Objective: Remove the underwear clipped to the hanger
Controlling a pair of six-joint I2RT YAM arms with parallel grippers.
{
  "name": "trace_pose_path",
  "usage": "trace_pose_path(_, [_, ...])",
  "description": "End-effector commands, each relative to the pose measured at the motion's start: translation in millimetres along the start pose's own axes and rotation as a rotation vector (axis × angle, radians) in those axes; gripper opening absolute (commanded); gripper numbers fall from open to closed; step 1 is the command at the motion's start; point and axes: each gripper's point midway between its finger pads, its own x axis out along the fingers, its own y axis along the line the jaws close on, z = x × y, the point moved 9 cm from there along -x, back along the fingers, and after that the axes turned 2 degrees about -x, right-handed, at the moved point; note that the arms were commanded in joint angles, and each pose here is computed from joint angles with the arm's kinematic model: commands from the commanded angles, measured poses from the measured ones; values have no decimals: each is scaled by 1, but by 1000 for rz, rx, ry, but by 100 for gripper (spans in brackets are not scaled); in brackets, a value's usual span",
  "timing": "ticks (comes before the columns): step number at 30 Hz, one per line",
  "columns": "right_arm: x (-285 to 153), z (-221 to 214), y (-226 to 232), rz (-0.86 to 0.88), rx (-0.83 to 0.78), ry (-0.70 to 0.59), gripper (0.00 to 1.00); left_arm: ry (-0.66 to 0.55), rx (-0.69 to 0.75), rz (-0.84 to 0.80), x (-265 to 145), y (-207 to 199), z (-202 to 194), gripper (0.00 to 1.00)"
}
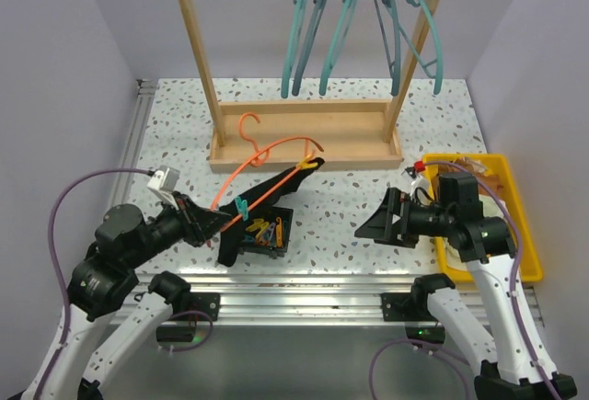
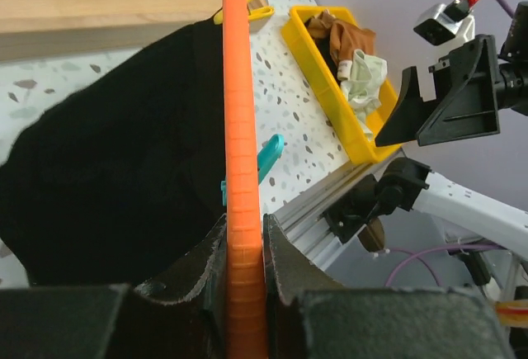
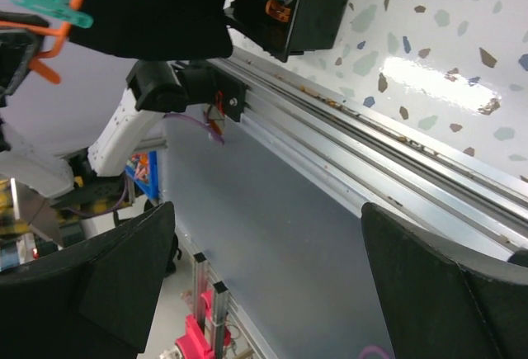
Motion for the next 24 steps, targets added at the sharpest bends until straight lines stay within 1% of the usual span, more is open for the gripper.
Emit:
trace_pose_path(1, [-1,-1,10,118,6,-8,98,-22,-33,-178,16,-10,1,0])
trace_pose_path(2, [1,-1,10,129,33,-3,98,-23,-39,-163,19,-7,-1,0])
trace_pose_path(9, [5,3,12,166,78,6,98,44,-75,-164,53,17,-23,0])
trace_pose_path(16, [17,21,17,214,96,-9,98,100,-101,-191,74,27,-37,0])
trace_pose_path(17, [22,24,16,205,113,-5,98,115,-103,-188,77,28,-40,0])
trace_pose_path(18, [28,30,19,228,87,-26,98,123,-102,-190,79,28,-41,0])
trace_pose_path(19, [37,25,23,242,114,22,98,125,-99,-191,81,28,-42,0])
trace_pose_path(20, [46,28,25,225,112,12,98,146,-96,-201,84,25,-46,0])
trace_pose_path(21, [59,32,27,210,110,29,98,150,-91,-203,86,23,-47,0])
trace_pose_path(22, [66,26,40,214,58,77,97,141,-87,-193,88,22,-46,0])
trace_pose_path(23, [74,26,45,188,40,87,97,157,-77,-213,90,16,-47,0])
trace_pose_path(24, [84,29,47,131,27,62,96,161,-71,-215,92,13,-47,0])
